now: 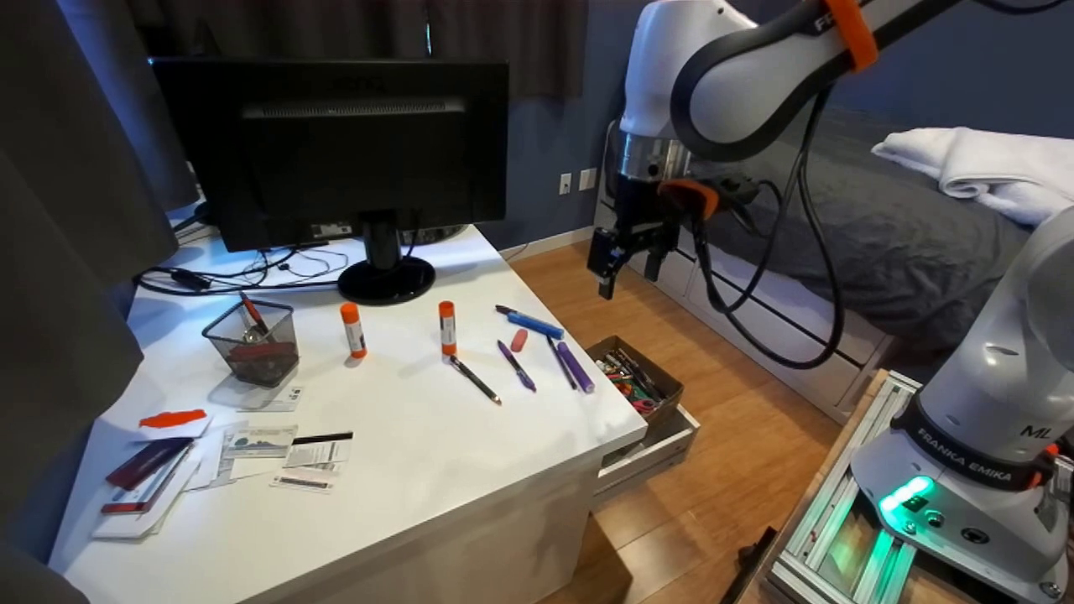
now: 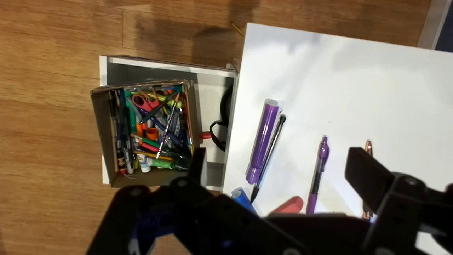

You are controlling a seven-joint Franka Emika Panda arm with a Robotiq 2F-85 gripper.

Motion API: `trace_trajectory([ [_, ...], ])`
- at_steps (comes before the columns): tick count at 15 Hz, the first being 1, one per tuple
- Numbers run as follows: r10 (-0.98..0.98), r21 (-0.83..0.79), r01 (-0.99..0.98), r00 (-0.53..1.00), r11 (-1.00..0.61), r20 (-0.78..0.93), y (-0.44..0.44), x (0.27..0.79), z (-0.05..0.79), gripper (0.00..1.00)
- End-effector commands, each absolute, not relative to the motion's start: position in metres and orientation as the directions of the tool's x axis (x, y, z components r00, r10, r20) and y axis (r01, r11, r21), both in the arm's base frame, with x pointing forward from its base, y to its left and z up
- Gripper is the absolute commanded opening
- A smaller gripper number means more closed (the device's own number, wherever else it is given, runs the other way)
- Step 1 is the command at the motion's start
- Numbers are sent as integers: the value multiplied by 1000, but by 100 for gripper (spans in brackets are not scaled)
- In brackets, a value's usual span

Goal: Put a black pen in the box

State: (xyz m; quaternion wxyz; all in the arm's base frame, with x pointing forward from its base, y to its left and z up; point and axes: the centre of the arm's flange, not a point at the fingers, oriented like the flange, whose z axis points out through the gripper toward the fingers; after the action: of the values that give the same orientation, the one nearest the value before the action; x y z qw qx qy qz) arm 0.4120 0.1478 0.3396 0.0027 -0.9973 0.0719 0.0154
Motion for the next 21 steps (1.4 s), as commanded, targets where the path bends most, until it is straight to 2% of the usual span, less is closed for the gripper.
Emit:
trace_trajectory([
  [1,-148,-4,-149,988,-989,-37,150,414,333,100],
  [9,-153,-7,-153,987,-988,-39,151,416,329,100],
  [15,-24,-133,-27,999,-991,-28,220,424,290,100],
  [21,-1,-129,-3,1000,-992,-10,266,445,248,100],
])
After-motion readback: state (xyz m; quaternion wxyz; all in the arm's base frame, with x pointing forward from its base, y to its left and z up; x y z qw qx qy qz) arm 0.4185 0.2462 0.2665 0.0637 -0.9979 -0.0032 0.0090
